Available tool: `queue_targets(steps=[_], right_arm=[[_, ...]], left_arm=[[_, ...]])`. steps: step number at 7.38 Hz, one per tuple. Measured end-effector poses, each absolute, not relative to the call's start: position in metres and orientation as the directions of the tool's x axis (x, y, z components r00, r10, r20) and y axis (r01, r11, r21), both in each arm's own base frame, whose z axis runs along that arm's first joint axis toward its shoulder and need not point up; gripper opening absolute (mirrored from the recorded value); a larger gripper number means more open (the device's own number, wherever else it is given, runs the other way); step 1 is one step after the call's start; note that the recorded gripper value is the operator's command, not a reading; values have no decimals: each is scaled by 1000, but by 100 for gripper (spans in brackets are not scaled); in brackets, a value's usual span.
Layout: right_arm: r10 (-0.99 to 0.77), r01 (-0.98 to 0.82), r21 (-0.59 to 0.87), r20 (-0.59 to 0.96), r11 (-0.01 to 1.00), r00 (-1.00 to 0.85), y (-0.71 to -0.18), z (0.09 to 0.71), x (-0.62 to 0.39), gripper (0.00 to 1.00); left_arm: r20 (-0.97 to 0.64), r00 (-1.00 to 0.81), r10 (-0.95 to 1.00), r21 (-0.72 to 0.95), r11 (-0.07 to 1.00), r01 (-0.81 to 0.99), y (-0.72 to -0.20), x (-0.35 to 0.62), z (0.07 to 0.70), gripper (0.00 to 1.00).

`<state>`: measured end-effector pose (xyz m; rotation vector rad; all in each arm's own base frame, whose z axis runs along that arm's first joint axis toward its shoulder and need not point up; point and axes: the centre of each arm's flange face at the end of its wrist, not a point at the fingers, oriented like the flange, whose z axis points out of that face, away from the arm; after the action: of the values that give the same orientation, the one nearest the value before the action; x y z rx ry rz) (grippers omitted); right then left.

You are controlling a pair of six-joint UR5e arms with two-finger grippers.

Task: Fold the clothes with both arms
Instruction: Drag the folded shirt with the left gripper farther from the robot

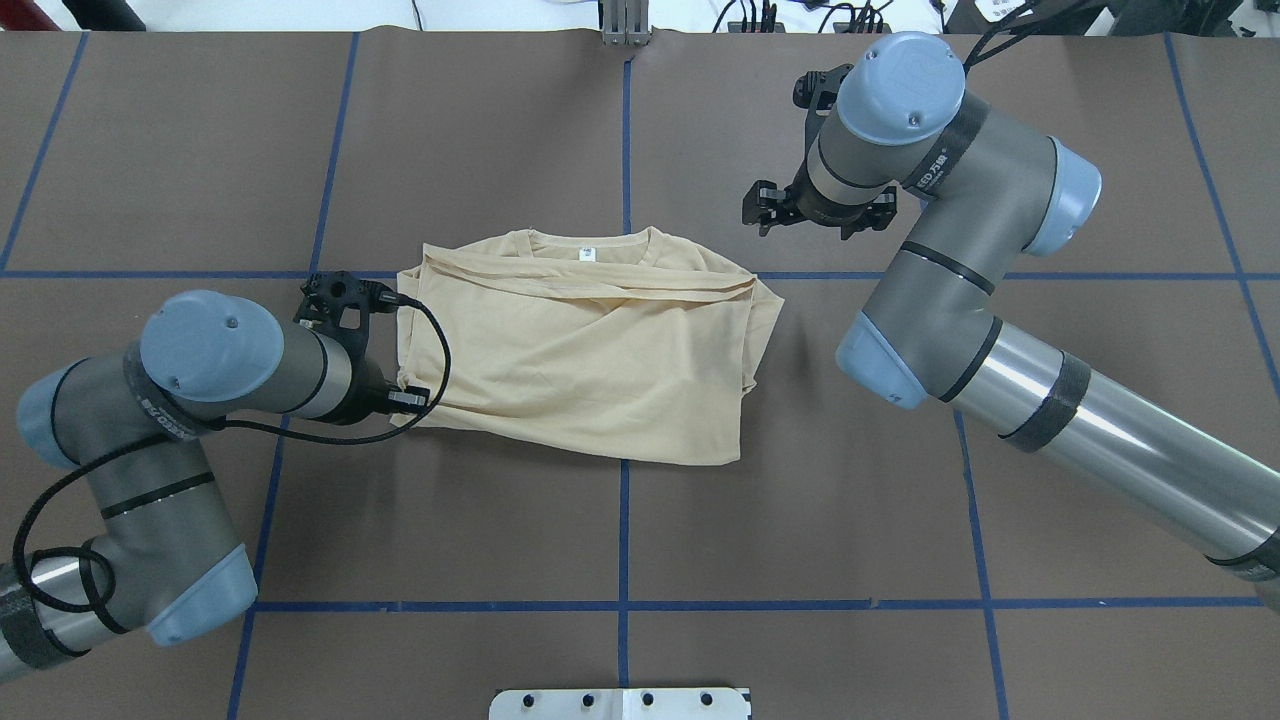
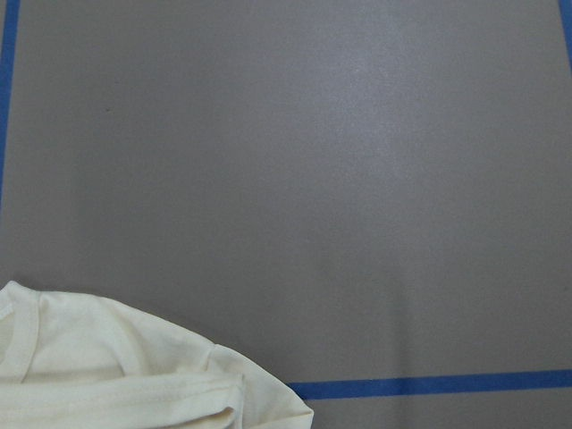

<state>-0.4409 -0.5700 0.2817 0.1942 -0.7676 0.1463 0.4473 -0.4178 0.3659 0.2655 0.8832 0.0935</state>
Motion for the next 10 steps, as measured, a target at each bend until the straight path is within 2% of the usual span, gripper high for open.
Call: queue_targets(steps=[3,5,7,8,9,10], right_arm=[[62,-204,120,703,972,709,-570,280,-441,100],[61,-203,121,703,972,709,-569,280,-441,100],[60,-202,121,703,972,709,-569,279,-442,100],[59,-202,122,703,972,708,-568,279,-443,100],[59,-201,122,704,972,708,-568,278,-444,100],[57,-200,122,705,972,707,-566,276,-447,100]], left_arm=[[-620,759,200,364,930,52,-525,425,410,0],[-570,804,170,392,916,85,-622,430,402,0],[-556,813,172,431,896,105,-692,431,384,0],[-547,816,188,453,886,100,-714,426,373,42],[-534,817,217,480,874,81,-727,414,366,99],[-527,812,251,504,862,61,-734,403,363,100]])
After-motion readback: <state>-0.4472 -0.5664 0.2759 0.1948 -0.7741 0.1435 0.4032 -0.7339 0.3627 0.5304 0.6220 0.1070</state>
